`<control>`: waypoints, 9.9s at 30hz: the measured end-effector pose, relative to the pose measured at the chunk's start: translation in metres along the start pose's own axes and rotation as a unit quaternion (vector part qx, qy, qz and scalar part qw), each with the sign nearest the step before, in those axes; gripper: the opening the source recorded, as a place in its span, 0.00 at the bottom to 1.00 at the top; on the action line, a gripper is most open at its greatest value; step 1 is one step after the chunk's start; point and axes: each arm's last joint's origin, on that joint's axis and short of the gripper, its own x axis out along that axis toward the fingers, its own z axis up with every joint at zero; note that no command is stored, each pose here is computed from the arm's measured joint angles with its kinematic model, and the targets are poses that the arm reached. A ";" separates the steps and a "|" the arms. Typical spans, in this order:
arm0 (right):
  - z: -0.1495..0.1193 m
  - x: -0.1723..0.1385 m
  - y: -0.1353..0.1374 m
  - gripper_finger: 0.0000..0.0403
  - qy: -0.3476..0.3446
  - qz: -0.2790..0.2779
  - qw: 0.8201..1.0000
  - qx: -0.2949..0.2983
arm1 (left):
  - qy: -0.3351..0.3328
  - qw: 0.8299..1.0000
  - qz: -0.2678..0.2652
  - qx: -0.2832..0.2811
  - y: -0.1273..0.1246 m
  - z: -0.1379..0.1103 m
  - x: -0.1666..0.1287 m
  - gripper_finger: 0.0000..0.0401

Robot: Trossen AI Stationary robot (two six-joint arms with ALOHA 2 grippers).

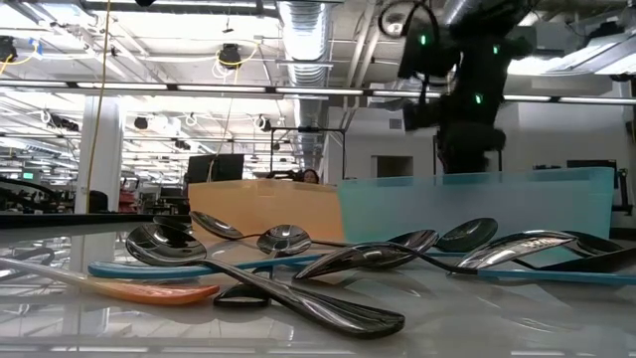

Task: Sort silverware by color (type)
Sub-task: Put the blue spoon into the blue bin, then put the orange spoon into the orange bin

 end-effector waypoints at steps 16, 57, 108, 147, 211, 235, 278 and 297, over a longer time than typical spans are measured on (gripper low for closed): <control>-0.018 -0.131 -0.016 0.17 -0.182 0.079 0.980 0.027 | 0.097 0.992 0.037 -0.073 0.039 0.001 0.017 0.30; -0.076 -0.143 0.008 0.17 -0.170 0.144 0.975 -0.015 | 0.341 0.923 -0.136 0.114 0.056 -0.098 -0.013 0.36; -0.039 -0.102 -0.001 0.17 -0.133 0.103 0.984 0.054 | 0.348 0.917 -0.147 0.125 0.044 -0.180 0.032 0.01; -0.029 -0.102 -0.015 0.17 -0.184 0.074 0.979 -0.036 | 0.320 0.937 -0.066 -0.120 0.051 -0.107 0.034 0.28; 0.018 -0.143 -0.083 0.17 -0.512 0.100 0.853 -0.003 | -0.117 0.921 0.031 -0.371 0.123 -0.030 0.014 0.00; 0.087 -0.033 -0.133 0.17 -0.534 0.230 0.813 0.037 | -0.347 0.871 0.050 -0.344 0.261 0.014 0.006 0.00; 0.129 -0.065 -0.118 0.62 -0.570 0.253 0.781 -0.025 | -0.329 0.918 -0.027 -0.221 0.270 0.017 0.074 0.00; 0.126 -0.051 -0.128 0.47 -0.548 0.225 0.805 -0.033 | -0.345 0.914 -0.030 -0.211 0.269 0.024 0.070 0.00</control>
